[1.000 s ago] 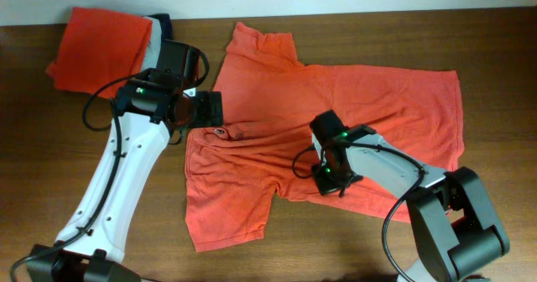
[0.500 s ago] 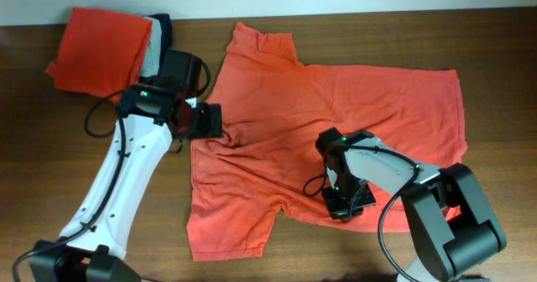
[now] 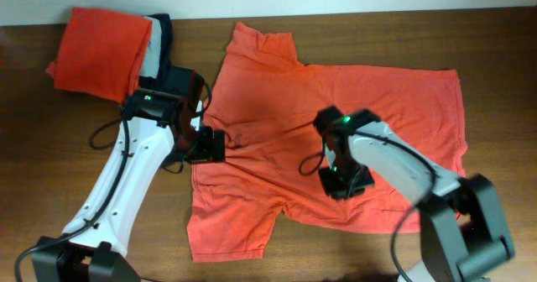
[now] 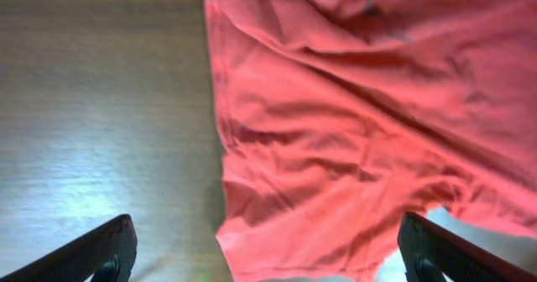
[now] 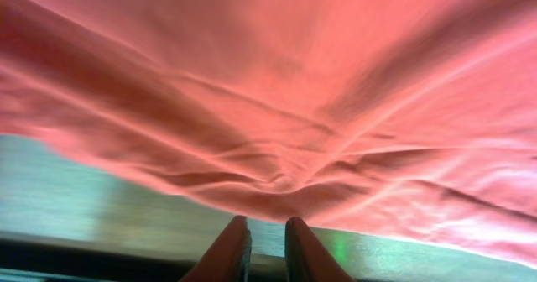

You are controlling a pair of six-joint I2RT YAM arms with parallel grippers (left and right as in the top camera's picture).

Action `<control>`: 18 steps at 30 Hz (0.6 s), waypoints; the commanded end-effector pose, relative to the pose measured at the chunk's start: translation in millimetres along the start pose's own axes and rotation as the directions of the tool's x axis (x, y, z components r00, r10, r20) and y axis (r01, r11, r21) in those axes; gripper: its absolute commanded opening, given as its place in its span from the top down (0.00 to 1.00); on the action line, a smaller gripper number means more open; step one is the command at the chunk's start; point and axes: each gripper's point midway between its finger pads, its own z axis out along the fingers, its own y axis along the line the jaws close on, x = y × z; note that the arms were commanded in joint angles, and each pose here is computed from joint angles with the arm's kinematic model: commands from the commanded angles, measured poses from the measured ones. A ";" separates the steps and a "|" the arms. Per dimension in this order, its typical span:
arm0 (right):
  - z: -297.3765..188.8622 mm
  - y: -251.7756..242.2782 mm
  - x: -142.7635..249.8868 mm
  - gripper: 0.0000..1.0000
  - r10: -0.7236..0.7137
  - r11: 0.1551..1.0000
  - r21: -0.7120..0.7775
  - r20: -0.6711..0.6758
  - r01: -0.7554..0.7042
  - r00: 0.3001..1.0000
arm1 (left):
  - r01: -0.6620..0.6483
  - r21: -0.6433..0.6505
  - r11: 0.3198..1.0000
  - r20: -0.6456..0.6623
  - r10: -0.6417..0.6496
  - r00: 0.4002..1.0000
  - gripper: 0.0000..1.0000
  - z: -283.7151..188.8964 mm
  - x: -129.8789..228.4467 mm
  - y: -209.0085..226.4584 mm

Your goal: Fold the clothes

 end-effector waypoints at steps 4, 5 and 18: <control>-52.9 -58.4 -0.4 0.79 0.278 0.960 -0.064 0.143 -0.272 0.950 | 0.004 0.097 0.995 -0.141 0.009 0.990 0.01 40.0 37.0 -11.2; -56.5 -68.6 3.1 0.79 0.325 0.945 -0.076 0.147 -0.317 0.934 | 0.005 0.102 0.995 -0.140 0.009 0.990 0.01 45.8 38.0 -11.6; -10.8 -205.3 86.2 0.80 0.881 0.468 -0.238 0.056 -0.851 0.469 | -0.012 0.192 0.981 -0.029 0.018 0.999 0.01 51.4 11.4 -29.4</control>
